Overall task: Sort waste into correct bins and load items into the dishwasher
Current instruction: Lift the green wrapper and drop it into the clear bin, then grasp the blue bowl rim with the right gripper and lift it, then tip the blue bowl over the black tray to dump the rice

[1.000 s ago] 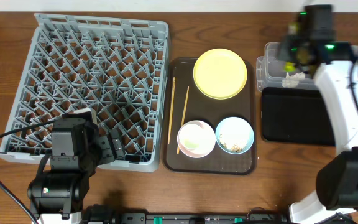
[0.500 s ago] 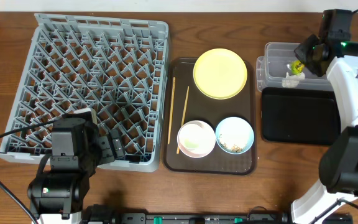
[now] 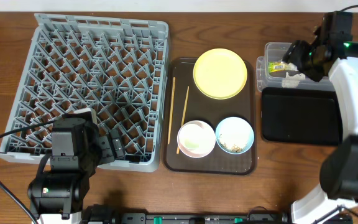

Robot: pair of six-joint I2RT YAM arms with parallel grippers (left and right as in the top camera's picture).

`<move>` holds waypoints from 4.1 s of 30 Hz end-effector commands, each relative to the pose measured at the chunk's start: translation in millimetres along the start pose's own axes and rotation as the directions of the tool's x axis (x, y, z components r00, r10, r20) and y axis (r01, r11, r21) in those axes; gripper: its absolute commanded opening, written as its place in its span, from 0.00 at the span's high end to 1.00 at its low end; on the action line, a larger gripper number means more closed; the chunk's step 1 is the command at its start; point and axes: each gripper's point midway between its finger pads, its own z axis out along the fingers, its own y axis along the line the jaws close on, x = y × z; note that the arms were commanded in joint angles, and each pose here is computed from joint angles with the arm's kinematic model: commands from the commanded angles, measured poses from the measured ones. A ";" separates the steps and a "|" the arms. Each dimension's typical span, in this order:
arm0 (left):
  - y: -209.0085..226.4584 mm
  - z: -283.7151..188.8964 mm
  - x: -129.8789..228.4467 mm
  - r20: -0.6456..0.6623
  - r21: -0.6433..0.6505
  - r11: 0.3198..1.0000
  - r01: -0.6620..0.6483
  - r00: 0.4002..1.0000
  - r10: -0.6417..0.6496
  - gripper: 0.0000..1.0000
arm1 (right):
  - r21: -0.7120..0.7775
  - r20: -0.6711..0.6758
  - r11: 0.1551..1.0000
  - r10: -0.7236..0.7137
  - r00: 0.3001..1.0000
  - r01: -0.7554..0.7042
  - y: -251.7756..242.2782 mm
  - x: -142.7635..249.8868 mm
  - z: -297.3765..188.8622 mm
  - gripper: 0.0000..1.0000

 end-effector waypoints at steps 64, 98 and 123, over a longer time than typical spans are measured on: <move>-1.3 -5.0 -4.5 0.015 0.004 1.000 0.011 1.000 -0.011 0.07 | -0.201 -0.072 0.469 -0.882 0.465 0.860 61.7 298.0 26.3 0.99; -1.3 -5.0 -4.6 0.015 0.004 1.000 0.011 1.000 -0.011 0.07 | -0.620 -0.137 0.784 -0.167 0.976 0.047 12.7 136.9 -28.6 0.99; -1.3 -5.0 -4.5 0.015 0.004 1.000 0.011 1.000 -0.011 0.07 | -0.830 -0.256 0.483 0.115 0.960 -0.279 -40.0 101.4 -20.9 0.99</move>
